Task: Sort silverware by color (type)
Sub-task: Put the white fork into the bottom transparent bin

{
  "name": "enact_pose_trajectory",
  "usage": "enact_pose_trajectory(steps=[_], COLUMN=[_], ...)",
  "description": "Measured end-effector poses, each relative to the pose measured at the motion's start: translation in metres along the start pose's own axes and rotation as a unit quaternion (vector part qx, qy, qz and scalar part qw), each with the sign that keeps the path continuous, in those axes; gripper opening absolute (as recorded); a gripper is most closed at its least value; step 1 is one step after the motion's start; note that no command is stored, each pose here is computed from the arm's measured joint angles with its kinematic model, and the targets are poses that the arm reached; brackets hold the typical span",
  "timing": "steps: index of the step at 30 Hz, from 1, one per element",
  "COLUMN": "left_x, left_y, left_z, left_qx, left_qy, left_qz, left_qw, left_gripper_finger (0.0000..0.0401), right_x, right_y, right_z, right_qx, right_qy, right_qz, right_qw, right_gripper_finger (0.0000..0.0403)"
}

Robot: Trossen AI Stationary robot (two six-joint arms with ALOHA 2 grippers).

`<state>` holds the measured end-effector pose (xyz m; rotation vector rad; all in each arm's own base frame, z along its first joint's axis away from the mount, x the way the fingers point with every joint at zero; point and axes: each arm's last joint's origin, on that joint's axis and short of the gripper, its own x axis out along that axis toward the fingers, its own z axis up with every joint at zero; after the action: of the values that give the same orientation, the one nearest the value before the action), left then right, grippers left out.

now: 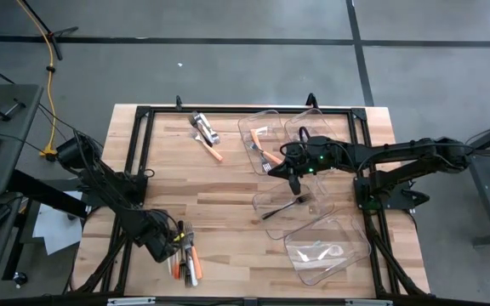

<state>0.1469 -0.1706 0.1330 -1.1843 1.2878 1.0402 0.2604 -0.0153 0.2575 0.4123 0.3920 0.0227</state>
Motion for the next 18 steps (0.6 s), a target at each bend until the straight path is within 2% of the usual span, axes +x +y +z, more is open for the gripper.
enact_pose_trajectory(steps=[10,18], left_x=[0.0005,0.0006], left_y=[0.0031,0.0036], left_z=[0.0027,0.0031], left_qx=[0.025,0.036], left_qy=[-0.013,-0.016], left_qz=[0.017,0.019], left_qw=[0.999,0.999], left_gripper_finger=[0.0009,0.0002], right_x=[0.0,0.0], right_y=[0.0,0.0], right_z=[0.0,0.0], right_qx=[-0.006,-0.006], right_qy=[0.0,0.0], right_qz=[0.0,0.0], right_qw=[1.0,1.0], right_gripper_finger=[0.0,0.0])
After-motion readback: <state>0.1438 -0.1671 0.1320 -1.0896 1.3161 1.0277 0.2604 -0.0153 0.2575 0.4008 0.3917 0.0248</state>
